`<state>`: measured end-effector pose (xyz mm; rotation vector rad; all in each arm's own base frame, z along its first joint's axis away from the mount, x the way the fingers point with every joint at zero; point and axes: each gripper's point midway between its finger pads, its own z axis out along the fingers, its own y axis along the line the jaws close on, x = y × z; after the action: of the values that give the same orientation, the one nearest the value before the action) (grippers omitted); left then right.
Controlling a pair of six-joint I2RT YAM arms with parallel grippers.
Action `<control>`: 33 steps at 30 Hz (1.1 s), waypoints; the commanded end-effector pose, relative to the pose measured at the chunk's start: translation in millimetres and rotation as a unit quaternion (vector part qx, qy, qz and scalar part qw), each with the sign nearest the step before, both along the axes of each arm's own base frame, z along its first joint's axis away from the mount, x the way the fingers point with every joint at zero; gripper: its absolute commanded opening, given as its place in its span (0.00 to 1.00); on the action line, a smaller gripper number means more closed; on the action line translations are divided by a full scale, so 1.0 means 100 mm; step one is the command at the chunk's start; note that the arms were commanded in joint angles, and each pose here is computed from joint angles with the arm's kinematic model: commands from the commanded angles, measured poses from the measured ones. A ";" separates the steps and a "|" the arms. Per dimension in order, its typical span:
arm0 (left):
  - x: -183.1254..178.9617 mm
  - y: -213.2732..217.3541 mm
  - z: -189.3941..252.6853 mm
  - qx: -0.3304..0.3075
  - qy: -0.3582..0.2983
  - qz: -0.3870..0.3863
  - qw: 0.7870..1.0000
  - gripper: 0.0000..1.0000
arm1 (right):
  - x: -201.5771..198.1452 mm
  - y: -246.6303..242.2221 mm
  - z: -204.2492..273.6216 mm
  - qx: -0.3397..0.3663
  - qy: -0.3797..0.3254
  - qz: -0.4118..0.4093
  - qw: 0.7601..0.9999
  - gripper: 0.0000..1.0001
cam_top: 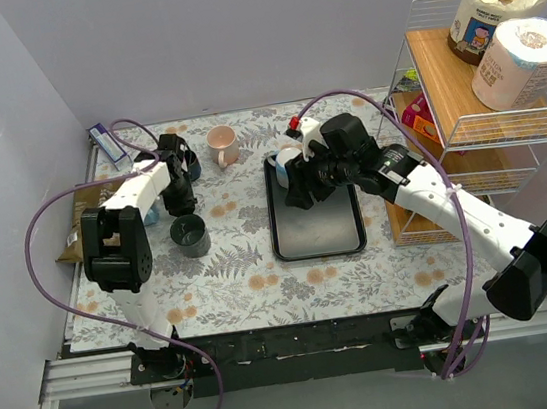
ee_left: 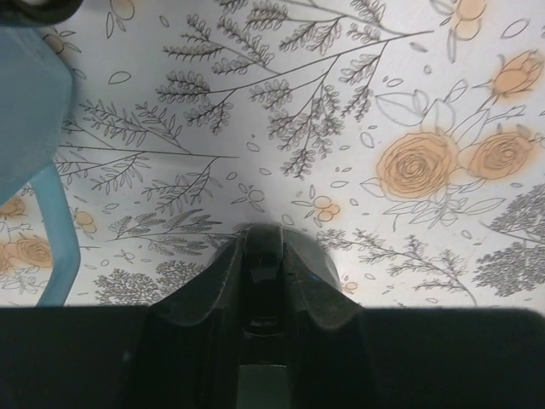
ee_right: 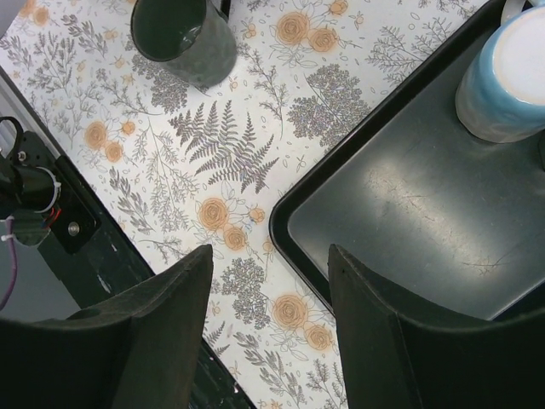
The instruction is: Turn the mug right side up
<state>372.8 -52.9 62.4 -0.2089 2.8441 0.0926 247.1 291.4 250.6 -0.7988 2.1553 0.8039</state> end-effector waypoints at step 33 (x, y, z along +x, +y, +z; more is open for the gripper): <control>-0.01 0.27 0.51 -0.030 -0.081 0.002 0.996 0.63 | 0.47 -0.23 -0.23 -0.078 0.020 -0.118 0.990 0.65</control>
<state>363.1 -19.1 82.5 -0.2173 2.7749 0.0756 269.3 278.6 211.9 -0.7104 2.3341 0.6244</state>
